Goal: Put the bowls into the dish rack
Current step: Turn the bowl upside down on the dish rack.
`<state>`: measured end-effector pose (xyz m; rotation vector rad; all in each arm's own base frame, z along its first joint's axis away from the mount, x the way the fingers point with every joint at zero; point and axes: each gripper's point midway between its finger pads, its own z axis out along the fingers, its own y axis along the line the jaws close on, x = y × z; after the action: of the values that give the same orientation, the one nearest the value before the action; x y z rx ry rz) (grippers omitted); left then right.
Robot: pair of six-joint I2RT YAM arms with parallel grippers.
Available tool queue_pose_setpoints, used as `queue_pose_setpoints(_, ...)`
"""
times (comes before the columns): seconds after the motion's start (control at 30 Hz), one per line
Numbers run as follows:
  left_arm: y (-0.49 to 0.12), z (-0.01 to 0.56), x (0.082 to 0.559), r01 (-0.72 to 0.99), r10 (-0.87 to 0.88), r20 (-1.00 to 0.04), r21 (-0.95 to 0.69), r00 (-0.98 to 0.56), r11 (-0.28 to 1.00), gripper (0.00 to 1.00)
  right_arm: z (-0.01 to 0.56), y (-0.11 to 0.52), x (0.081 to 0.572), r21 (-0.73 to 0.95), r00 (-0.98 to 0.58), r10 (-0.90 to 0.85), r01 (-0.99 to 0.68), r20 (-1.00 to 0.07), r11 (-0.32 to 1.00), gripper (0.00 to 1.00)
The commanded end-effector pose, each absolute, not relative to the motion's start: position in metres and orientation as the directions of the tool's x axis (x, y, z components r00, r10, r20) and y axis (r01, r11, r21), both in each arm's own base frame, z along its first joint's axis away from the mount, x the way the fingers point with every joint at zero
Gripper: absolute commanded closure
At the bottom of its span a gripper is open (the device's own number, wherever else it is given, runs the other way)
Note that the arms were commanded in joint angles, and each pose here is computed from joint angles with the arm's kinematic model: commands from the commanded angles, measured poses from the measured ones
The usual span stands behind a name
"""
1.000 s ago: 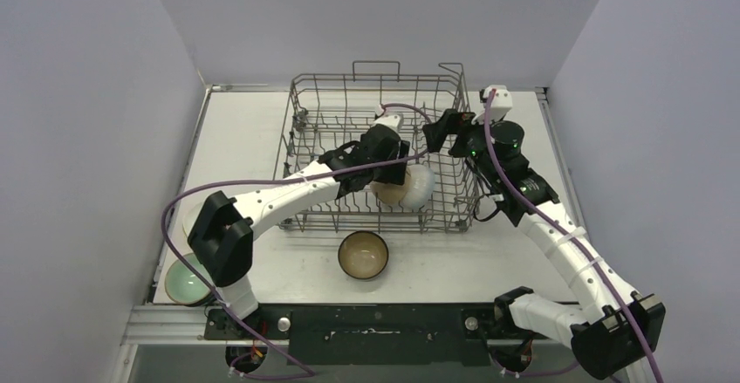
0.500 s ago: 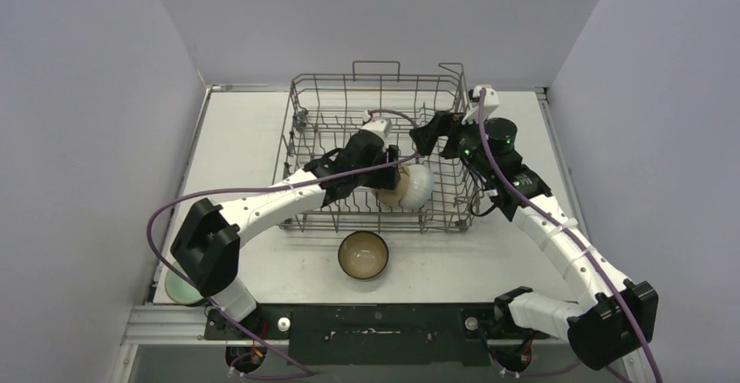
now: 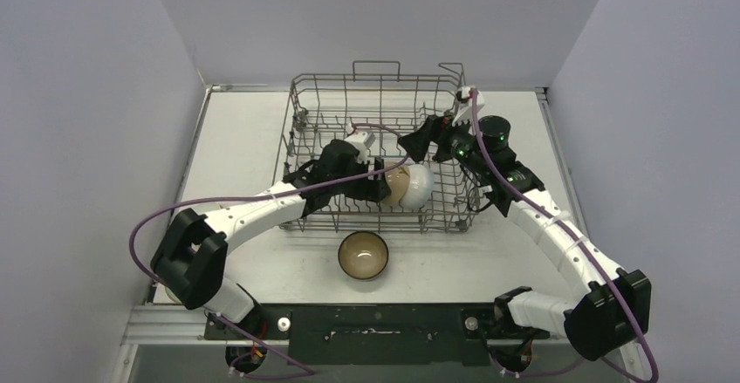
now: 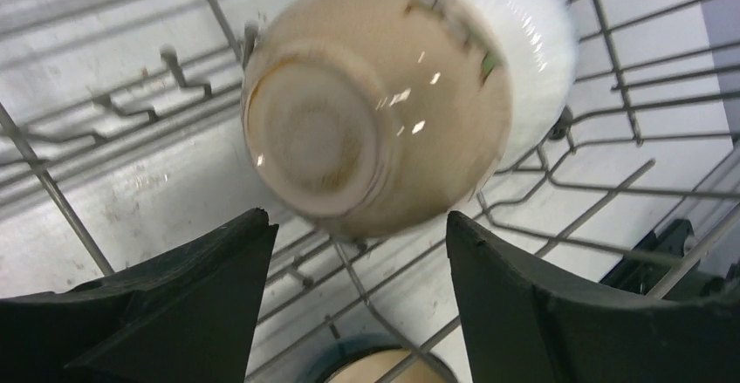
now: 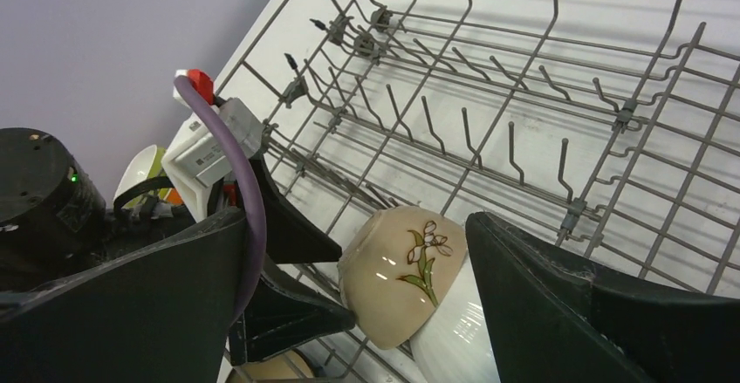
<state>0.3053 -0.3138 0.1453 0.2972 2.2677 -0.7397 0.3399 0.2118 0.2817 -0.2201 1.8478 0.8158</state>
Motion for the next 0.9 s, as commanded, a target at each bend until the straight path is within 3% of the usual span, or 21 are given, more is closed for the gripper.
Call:
queue_pose_setpoints(0.0, -0.278, 0.173, 0.324, 0.287, -0.232, -0.674, -0.565, -0.701, 0.774, 0.27, 0.245, 0.16, 0.359, 0.342, -0.44, 0.175, -0.335, -0.881, 0.878, 0.07)
queue_pose_setpoints(0.13, -0.28, 0.208, 0.327, 0.348, -0.327, -0.678, -0.66, -0.658, 0.666, 0.21, 0.242, 0.166, 0.352, 0.342, -0.45, 0.148, -0.387, -0.881, 0.856, 0.05)
queue_pose_setpoints(0.23, -0.278, 0.228, 0.328, 0.383, -0.369, -0.69, -0.68, -0.623, 0.625, 0.18, 0.241, 0.17, 0.346, 0.344, -0.45, 0.137, -0.419, -0.883, 0.84, 0.0)
queue_pose_setpoints(0.4, -0.268, 0.249, 0.326, 0.407, -0.416, -0.698, -0.694, -0.582, 0.594, 0.17, 0.24, 0.171, 0.347, 0.344, -0.459, 0.133, -0.416, -0.879, 0.842, 0.0)
queue_pose_setpoints(0.6, -0.258, 0.252, 0.323, 0.402, -0.404, -0.716, -0.672, -0.57, 0.622, 0.18, 0.232, 0.18, 0.352, 0.336, -0.527, 0.081, -0.408, -0.846, 0.849, 0.08)
queue_pose_setpoints(0.87, -0.229, 0.244, 0.326, 0.334, -0.355, -0.775, -0.569, -0.523, 0.751, 0.2, 0.2, 0.205, 0.345, 0.238, -0.626, -0.072, -0.397, -0.777, 0.886, 0.15)
